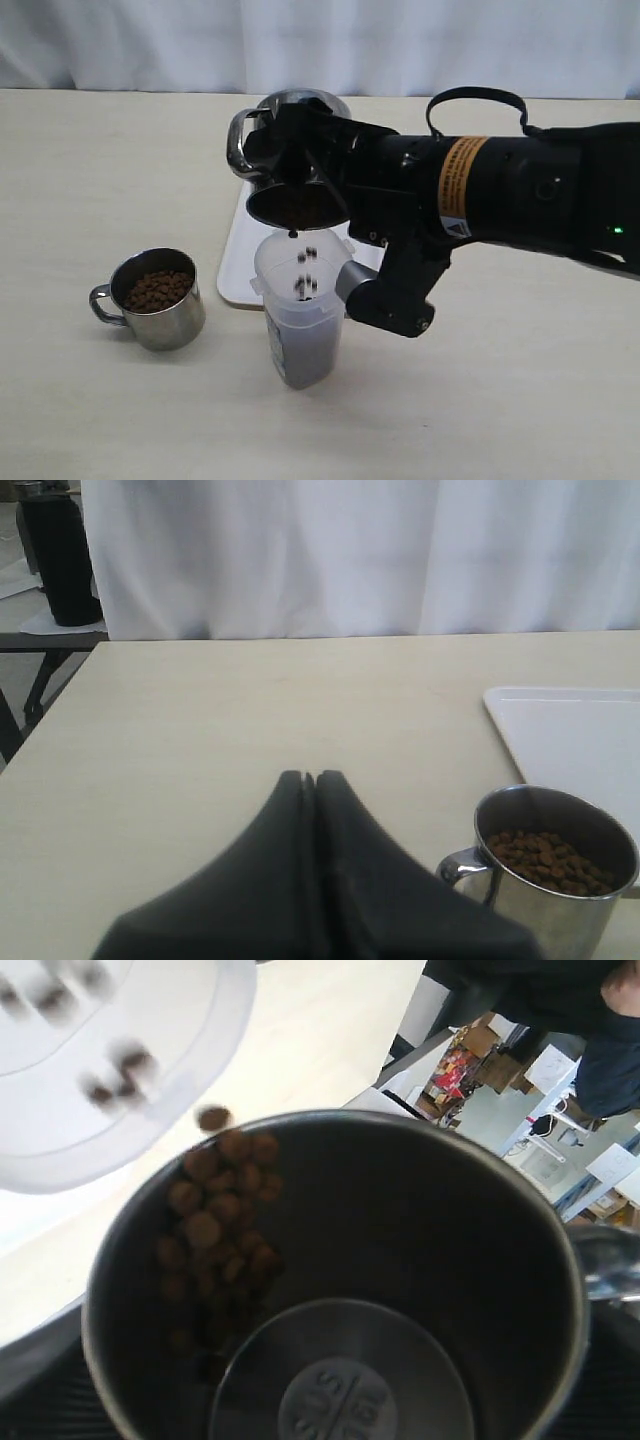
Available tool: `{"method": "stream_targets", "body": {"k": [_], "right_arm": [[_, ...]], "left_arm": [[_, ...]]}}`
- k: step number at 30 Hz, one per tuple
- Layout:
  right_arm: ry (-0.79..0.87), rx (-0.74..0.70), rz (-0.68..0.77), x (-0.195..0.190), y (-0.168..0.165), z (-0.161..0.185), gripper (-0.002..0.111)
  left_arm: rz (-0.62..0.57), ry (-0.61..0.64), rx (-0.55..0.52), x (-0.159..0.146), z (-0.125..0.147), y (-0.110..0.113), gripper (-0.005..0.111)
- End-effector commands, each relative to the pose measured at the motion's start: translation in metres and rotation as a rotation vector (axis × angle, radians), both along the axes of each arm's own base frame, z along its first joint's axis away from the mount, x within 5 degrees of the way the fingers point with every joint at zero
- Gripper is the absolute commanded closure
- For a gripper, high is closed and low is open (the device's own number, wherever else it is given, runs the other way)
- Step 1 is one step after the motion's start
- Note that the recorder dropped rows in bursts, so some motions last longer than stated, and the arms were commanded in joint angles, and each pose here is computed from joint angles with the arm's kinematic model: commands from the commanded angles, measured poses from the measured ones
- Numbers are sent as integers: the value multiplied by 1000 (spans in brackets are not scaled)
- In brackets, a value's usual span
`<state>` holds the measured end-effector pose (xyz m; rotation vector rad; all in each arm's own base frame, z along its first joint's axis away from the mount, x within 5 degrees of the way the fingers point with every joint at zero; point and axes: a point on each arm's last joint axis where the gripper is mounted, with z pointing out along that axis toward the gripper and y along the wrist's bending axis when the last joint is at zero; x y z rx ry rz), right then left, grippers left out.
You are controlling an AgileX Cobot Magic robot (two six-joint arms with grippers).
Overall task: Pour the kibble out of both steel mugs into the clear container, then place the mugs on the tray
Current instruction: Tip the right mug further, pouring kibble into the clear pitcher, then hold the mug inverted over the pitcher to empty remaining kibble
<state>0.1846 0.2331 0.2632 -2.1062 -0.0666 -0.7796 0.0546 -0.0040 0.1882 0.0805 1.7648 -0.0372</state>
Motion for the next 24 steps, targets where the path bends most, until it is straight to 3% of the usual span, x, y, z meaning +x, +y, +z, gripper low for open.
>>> {"method": "stream_targets", "body": {"k": [1,24], "right_arm": [[-40,-17,21,-1,0,4,104],[-120,-65,57,-5,-2,8,104]], "left_arm": [[2,-7,3,0,0,0,107],[2,-5,3,0,0,0,107]]}}
